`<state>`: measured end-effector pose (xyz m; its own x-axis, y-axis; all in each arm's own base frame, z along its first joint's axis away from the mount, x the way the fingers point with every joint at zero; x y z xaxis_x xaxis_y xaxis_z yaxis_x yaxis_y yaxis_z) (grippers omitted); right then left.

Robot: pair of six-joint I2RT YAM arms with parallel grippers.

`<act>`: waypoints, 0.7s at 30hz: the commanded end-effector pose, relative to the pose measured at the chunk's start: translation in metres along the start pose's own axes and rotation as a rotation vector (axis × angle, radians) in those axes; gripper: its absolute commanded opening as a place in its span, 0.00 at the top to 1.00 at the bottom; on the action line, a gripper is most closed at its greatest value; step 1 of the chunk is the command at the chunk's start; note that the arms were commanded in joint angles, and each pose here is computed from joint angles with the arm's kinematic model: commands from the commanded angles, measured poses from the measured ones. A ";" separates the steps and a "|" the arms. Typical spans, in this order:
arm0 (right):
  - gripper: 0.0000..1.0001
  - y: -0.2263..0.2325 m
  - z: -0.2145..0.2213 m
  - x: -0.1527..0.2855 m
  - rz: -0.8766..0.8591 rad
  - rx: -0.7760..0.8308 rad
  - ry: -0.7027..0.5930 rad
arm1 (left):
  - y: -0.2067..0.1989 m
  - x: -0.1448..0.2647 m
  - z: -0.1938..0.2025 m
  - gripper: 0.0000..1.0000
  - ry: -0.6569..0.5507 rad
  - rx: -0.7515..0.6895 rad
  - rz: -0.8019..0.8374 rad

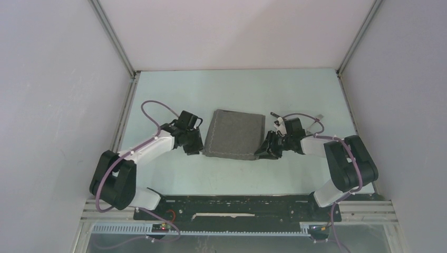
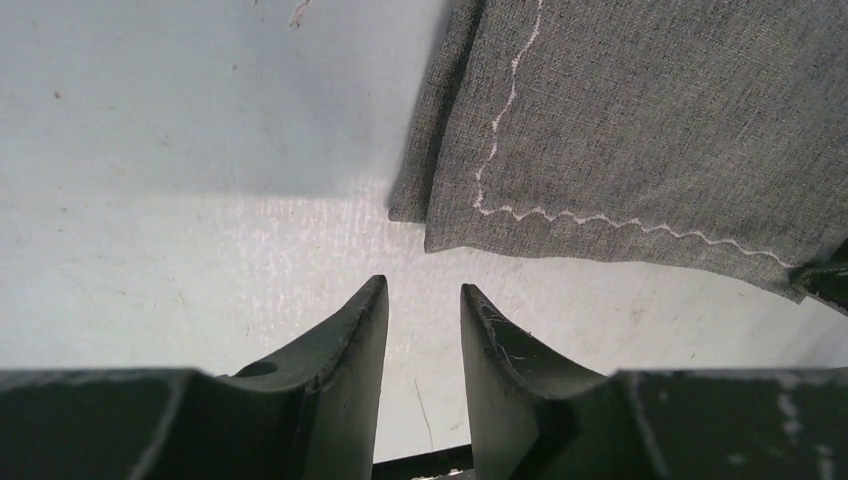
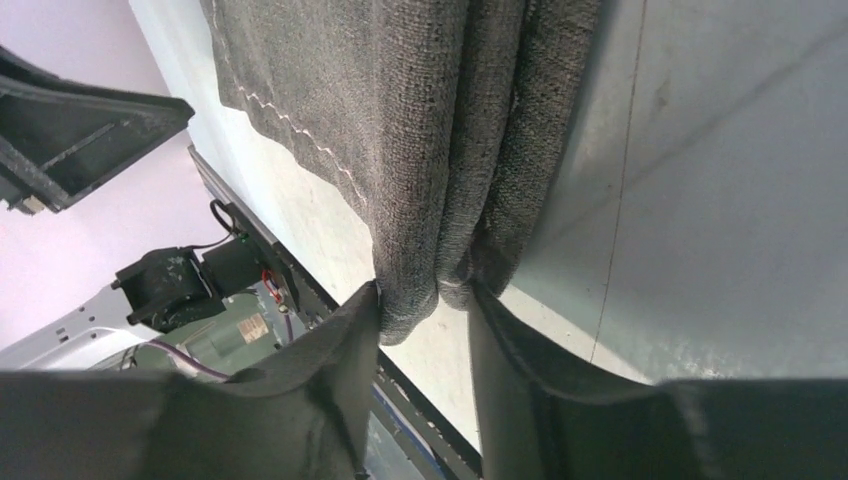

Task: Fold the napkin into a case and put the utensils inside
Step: Smooth out the lower triangle-folded napkin at the center of the board.

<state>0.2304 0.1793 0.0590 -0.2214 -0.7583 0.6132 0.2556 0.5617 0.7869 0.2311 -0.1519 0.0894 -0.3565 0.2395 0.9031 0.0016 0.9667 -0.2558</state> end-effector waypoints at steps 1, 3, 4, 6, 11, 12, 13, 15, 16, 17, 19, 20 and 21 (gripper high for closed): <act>0.61 0.003 -0.010 -0.003 0.019 0.009 -0.029 | -0.006 0.023 -0.019 0.61 -0.084 -0.016 0.014; 0.81 0.001 -0.008 -0.003 0.018 -0.012 -0.016 | -0.007 0.030 -0.022 0.61 -0.105 -0.017 0.018; 0.91 -0.002 -0.006 -0.001 0.017 -0.037 -0.018 | -0.008 0.034 -0.023 0.61 -0.118 -0.017 0.022; 1.00 -0.004 0.000 0.004 -0.031 -0.088 -0.012 | -0.008 0.042 -0.025 0.61 -0.145 -0.017 0.024; 0.99 -0.003 0.020 0.002 -0.064 -0.128 0.026 | -0.014 0.060 -0.026 0.59 -0.217 -0.033 0.036; 0.96 -0.001 0.020 0.002 -0.074 -0.123 0.031 | -0.018 0.062 -0.026 0.59 -0.225 -0.043 0.039; 0.89 0.002 0.019 0.003 -0.083 -0.120 0.026 | -0.022 0.065 -0.026 0.59 -0.237 -0.054 0.041; 0.66 0.005 0.012 0.012 -0.095 -0.094 -0.016 | -0.035 0.069 -0.025 0.57 -0.249 -0.088 0.061; 0.55 0.009 0.005 0.019 -0.094 -0.063 -0.053 | -0.044 0.071 -0.023 0.56 -0.249 -0.111 0.080; 0.47 0.012 -0.001 0.025 -0.080 -0.031 -0.084 | -0.056 0.071 -0.021 0.55 -0.248 -0.133 0.108; 0.37 0.013 -0.013 0.038 -0.054 -0.020 -0.123 | -0.079 0.067 -0.015 0.52 -0.228 -0.171 0.159; 0.35 0.015 -0.024 0.045 -0.066 -0.021 -0.151 | -0.091 0.063 -0.012 0.51 -0.215 -0.183 0.185; 0.34 0.016 -0.037 0.052 -0.081 -0.029 -0.186 | -0.104 0.061 -0.009 0.50 -0.207 -0.200 0.218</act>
<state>0.2227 0.1615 0.0739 -0.2914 -0.7607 0.5800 0.3363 0.4862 0.8066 0.2155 -0.1940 0.1619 -0.5106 0.3416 0.7890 0.1980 0.9397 -0.2787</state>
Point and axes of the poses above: each gripper's point midway between its finger pads, its own x axis back along the fingers, its own y axis along the line the jaws close on, z = x × y, the point moved 4 cm from there along x, back along the fingers, and after that the axes turned 11 degrees about -x, right-handed, at the moved point
